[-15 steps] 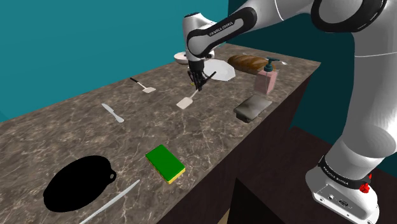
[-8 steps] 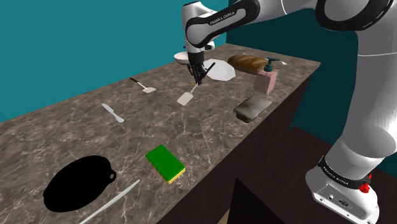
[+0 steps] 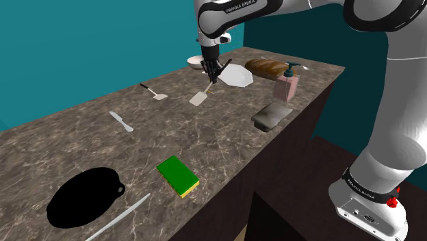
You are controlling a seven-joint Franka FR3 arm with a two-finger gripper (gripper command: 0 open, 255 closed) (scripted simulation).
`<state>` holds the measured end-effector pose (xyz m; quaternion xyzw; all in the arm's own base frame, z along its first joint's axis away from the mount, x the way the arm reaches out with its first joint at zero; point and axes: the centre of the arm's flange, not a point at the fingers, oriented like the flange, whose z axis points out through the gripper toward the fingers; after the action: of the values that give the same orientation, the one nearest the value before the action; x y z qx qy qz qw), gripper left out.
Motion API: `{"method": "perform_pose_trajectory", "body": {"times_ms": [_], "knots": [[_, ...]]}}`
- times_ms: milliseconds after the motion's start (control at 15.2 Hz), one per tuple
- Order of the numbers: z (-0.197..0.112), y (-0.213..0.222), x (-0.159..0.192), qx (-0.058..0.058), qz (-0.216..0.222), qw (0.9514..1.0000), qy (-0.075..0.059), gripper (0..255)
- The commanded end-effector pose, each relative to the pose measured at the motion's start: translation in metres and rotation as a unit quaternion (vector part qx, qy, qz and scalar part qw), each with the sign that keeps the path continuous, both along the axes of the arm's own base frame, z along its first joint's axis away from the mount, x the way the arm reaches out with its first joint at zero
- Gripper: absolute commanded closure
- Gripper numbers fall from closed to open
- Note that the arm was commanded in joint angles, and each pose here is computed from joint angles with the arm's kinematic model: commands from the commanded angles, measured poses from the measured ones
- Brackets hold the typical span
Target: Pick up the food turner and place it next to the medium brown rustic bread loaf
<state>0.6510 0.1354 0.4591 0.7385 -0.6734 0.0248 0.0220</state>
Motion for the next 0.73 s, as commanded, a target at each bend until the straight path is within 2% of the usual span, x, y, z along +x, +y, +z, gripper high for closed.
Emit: {"method": "perform_pose_trajectory", "body": {"times_ms": [0, 330, 660], "knots": [[0.011, 0.0, 0.001, 0.0, 0.0, 1.0, 0.0, 255], [0.034, 0.0, 0.001, 0.0, 0.0, 1.0, 0.0, 255], [0.034, -0.063, -0.018, 0.0, 0.0, 1.0, 0.0, 255]]}}
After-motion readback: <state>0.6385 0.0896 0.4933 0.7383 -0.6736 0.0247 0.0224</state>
